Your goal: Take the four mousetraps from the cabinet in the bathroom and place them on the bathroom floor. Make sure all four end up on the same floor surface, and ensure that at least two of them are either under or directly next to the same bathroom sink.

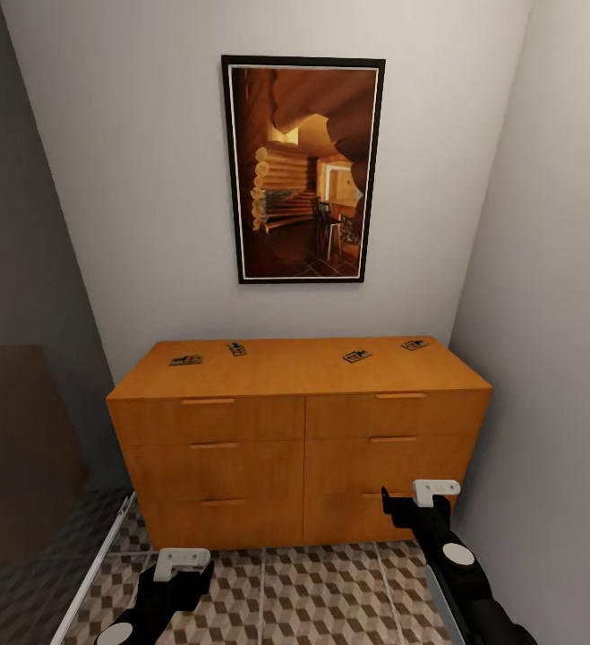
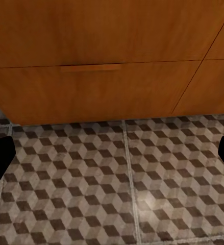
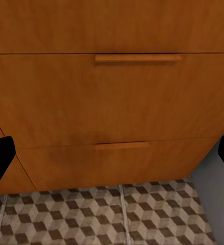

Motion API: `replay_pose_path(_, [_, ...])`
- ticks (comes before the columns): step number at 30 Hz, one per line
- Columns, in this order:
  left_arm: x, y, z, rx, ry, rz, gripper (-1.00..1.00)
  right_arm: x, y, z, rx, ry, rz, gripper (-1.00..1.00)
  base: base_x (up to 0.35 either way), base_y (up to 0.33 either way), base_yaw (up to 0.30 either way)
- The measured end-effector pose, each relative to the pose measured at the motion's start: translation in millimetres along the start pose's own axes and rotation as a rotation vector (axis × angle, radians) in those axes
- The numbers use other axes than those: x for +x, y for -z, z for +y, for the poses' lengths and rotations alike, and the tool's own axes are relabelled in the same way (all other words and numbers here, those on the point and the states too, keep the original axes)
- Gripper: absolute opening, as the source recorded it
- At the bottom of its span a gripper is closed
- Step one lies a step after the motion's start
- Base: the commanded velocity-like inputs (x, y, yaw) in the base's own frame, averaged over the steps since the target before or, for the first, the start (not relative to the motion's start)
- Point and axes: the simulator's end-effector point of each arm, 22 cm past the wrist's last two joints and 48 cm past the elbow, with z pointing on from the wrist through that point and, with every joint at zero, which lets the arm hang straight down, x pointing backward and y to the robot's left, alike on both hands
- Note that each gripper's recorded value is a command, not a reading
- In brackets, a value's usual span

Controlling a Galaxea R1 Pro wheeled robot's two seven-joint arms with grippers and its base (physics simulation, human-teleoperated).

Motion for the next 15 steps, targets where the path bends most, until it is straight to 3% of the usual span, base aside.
replay_pose_path(15, [0.0, 0.0, 0.0, 0.000, 0.000, 0.000, 1.00, -0.1, 0.0, 0.4, -0.002, 0.000, 0.000, 1.00, 0.000, 0.000, 0.000])
